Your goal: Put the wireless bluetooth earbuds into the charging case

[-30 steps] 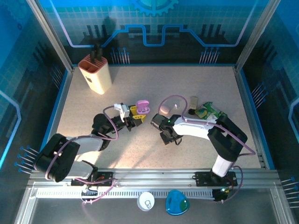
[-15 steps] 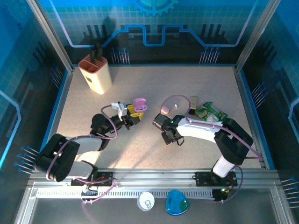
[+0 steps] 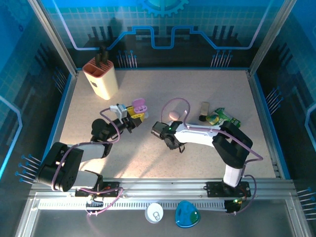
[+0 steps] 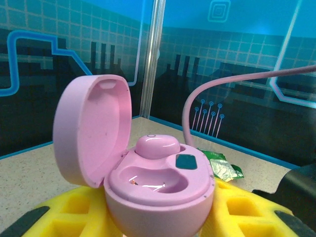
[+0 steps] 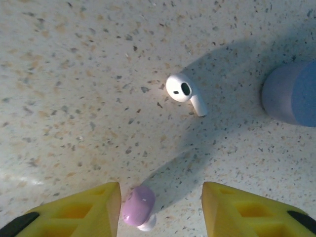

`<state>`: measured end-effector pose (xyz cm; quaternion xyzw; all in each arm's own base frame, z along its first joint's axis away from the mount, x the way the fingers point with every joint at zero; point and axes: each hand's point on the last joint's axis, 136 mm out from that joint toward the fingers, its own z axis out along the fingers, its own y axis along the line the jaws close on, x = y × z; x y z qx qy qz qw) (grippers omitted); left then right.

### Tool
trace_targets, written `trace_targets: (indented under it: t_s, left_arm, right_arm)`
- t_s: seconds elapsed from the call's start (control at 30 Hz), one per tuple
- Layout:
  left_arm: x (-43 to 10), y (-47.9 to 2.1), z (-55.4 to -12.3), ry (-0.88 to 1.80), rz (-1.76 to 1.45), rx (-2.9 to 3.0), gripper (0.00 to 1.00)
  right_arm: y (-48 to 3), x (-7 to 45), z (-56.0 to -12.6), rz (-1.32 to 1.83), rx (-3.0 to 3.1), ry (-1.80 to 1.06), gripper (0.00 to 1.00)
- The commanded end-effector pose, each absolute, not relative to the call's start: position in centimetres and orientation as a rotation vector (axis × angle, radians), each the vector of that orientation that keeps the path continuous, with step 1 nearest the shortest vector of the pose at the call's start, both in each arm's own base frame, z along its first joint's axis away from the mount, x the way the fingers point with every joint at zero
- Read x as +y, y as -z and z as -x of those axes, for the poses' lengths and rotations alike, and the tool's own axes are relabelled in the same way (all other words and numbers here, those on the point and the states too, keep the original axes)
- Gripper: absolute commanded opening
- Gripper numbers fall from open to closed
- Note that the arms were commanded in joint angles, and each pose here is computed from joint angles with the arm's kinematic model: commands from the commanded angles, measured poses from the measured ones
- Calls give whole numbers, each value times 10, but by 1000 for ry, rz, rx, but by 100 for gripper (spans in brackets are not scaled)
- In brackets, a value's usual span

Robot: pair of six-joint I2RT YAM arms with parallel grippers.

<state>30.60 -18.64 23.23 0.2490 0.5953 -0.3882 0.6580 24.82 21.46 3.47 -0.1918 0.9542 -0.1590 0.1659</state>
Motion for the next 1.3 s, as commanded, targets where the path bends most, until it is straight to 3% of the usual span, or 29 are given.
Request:
trace_targets:
  t_s: [0.0,0.37,0.73,1.27]
  left_arm:
    - [-186,-245,-301,887,-583,1296,36]
    - [-185,-245,-300,894,-579,1298,36]
    - [-186,-246,-300,904,-577,1299,36]
    - [-188,-245,-300,916,-582,1303,36]
  right_arm:
    - [-36,205,-248,546,2705,576,46]
    - [-27,202,-240,579,2744,580,40]
    - [-18,206,-232,592,2795,550,44]
    - [-24,194,-227,577,2793,597,30]
